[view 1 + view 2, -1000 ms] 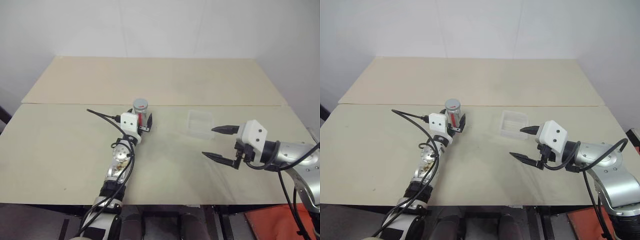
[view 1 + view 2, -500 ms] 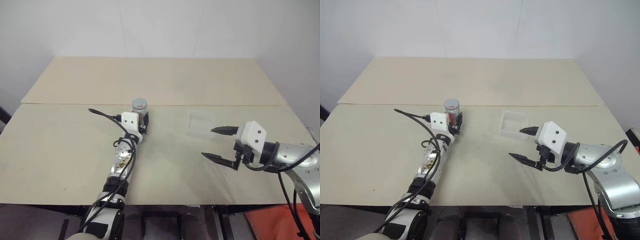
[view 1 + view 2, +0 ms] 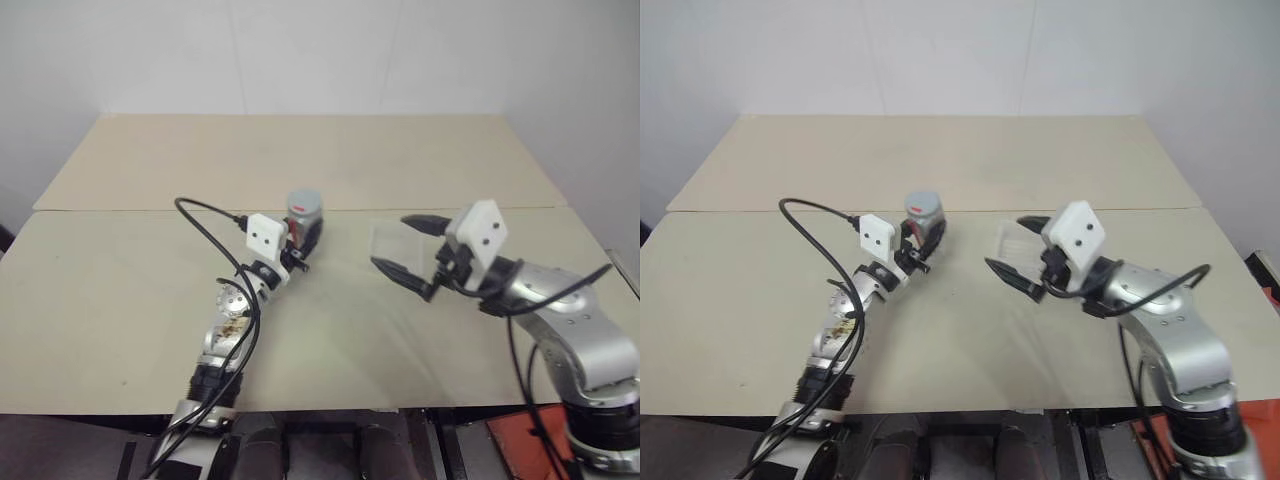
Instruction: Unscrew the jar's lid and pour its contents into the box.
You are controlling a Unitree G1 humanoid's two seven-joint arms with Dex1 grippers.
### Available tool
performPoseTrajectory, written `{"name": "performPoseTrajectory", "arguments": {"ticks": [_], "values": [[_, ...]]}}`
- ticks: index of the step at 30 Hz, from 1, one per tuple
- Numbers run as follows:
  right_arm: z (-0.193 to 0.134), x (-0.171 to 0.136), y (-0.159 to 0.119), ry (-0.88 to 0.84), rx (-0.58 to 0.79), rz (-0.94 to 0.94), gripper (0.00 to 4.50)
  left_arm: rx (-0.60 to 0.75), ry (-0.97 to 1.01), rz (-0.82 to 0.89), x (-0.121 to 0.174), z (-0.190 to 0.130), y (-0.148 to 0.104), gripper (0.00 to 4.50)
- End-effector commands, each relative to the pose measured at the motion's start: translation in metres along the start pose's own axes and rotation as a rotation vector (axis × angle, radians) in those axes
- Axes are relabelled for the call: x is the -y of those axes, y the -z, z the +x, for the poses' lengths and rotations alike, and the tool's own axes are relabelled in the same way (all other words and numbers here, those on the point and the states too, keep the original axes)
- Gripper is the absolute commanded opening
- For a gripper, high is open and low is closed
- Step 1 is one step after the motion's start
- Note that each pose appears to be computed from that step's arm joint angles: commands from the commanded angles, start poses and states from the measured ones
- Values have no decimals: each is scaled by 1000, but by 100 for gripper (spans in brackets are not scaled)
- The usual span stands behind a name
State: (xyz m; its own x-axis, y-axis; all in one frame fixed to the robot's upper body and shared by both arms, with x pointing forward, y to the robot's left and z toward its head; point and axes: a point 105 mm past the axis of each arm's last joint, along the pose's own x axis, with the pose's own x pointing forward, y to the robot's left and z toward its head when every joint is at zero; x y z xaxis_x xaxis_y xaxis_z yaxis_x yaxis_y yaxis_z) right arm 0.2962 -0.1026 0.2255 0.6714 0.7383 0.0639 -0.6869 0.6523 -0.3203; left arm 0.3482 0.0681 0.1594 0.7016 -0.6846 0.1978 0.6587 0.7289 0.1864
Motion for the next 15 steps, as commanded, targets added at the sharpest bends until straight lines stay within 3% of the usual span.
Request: {"name": "performPoseTrajectory", "arguments": {"ticks": [1, 5, 15], "values": [[12, -12, -24, 27, 92, 5, 450, 22, 212, 2, 31, -4, -23, 196], [17, -27, -35, -25, 143, 31, 450, 10, 322, 12, 43, -10, -26, 196], [19, -44, -28, -124, 116, 24, 450, 38, 291, 25, 42, -2, -24, 196]]}}
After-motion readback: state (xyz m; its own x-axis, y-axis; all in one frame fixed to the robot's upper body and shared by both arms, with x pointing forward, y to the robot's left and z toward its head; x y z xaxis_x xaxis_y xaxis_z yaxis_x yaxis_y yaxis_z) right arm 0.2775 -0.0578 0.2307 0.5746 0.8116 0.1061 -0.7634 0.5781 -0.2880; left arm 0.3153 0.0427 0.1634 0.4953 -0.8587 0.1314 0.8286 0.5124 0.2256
